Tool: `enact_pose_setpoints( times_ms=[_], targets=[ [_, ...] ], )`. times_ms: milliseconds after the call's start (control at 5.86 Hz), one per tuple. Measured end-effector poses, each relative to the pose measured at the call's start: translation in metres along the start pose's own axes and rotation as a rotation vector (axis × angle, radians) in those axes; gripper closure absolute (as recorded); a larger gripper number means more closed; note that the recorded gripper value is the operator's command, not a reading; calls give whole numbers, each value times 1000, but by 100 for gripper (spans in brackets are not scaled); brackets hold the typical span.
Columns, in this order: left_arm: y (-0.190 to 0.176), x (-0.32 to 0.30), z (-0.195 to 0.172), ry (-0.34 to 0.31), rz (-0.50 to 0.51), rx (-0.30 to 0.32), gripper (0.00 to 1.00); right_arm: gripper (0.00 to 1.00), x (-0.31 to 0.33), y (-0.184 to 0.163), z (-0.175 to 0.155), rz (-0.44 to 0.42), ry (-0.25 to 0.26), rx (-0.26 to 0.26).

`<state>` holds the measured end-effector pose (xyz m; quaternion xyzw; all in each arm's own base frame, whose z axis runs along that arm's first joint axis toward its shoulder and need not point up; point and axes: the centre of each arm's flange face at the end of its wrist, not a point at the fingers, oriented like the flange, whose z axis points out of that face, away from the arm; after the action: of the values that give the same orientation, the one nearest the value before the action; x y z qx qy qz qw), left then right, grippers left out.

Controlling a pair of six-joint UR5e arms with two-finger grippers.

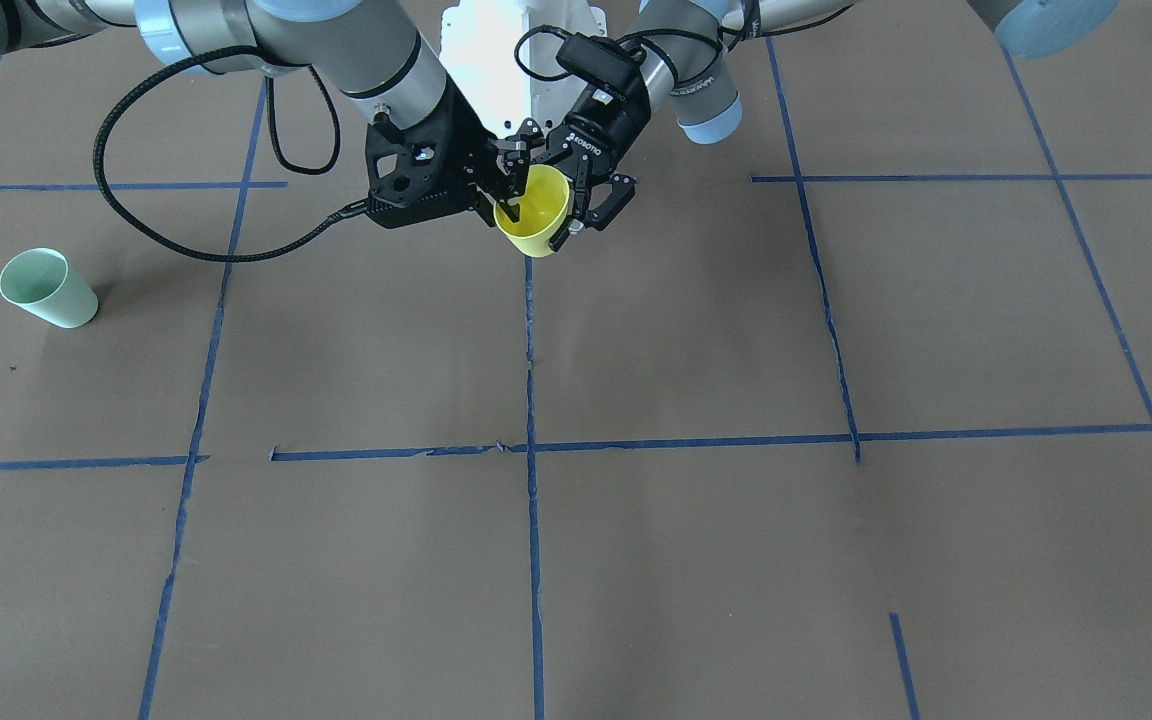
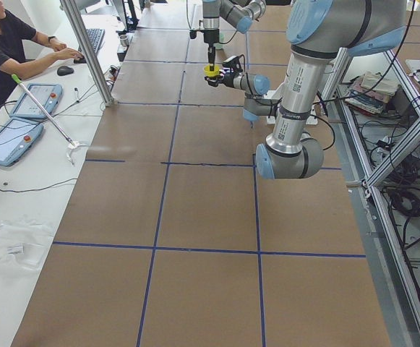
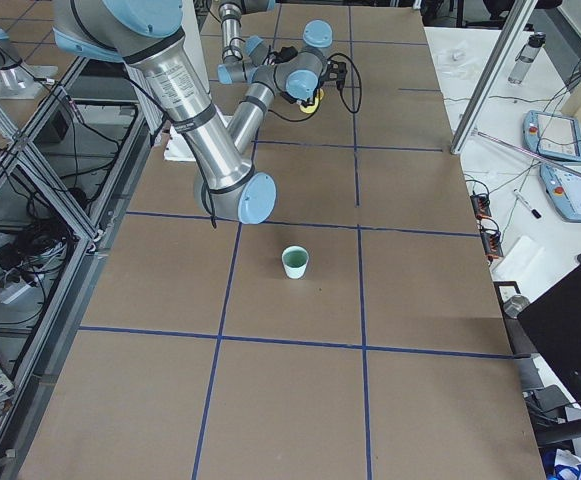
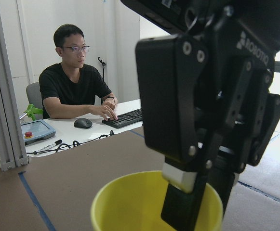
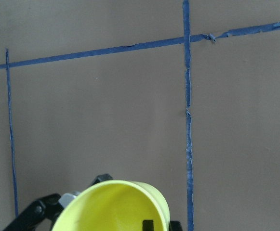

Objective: Transfer and stack yellow cup on green cup

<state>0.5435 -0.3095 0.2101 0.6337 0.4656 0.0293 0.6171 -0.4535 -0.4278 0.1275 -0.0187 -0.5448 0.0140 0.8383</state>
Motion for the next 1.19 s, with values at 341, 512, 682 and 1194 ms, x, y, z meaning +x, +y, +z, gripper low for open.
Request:
enact_pose_setpoints(
  times_ms=[341, 512, 682, 1194],
  targets=[
    [-1, 0, -1, -17, -2, 8, 48, 100, -2, 0, -1, 19, -1, 12],
    [1, 8, -8, -43, -17, 25, 17, 100, -2, -2, -2, 38, 3, 25],
    [7, 24, -19, -63, -43, 37, 0, 100, -2, -2, -3, 54, 2, 38],
    [15, 44, -38, -62, -114, 52, 0, 100, 3, -2, -24, 92, 15, 65]
  ],
)
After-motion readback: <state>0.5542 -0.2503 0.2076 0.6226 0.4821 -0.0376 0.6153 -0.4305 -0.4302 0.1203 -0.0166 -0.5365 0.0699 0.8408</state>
